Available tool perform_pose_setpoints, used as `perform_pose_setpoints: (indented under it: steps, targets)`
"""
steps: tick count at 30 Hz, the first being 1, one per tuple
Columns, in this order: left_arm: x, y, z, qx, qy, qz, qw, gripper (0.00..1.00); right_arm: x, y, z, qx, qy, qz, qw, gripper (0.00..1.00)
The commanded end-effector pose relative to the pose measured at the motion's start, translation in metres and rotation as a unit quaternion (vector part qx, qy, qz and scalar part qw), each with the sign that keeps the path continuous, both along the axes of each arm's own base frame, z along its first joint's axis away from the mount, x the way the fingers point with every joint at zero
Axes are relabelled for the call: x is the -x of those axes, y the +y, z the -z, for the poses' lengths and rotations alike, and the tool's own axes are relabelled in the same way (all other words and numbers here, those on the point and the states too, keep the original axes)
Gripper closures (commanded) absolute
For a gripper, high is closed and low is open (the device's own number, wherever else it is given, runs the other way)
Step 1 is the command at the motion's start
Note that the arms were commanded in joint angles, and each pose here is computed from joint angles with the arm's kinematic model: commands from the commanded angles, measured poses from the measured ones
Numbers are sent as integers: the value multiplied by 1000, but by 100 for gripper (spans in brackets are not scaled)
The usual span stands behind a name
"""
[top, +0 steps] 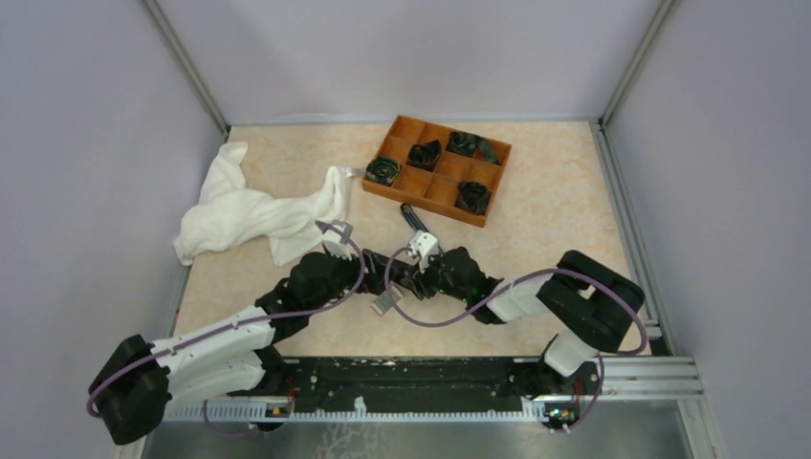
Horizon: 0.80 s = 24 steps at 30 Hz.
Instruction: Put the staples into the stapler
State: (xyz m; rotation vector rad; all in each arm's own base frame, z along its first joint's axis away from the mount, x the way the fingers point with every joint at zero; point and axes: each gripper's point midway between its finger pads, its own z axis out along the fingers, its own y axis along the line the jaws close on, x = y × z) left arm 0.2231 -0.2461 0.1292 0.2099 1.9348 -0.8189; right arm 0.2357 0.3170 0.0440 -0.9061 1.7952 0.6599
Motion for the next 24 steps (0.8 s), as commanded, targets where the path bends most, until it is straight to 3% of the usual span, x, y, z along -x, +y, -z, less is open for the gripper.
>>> perform_pose_setpoints:
  steps: [1, 13, 20, 24]
  targets:
    - [0, 13, 4, 39, 46, -57, 997, 1, 3, -9, -23, -1, 0, 11, 1000, 53]
    - [-4, 42, 23, 68, 134, -127, 980, 1, -10, -2, -55, 101, 6, -24, 995, 45]
    - [-9, 57, 33, 74, 171, -146, 972, 1, -12, 14, -42, 145, 28, -66, 987, 45]
    - [-10, 62, 37, 74, 181, -155, 968, 1, -13, 18, -39, 149, 29, -75, 986, 50]
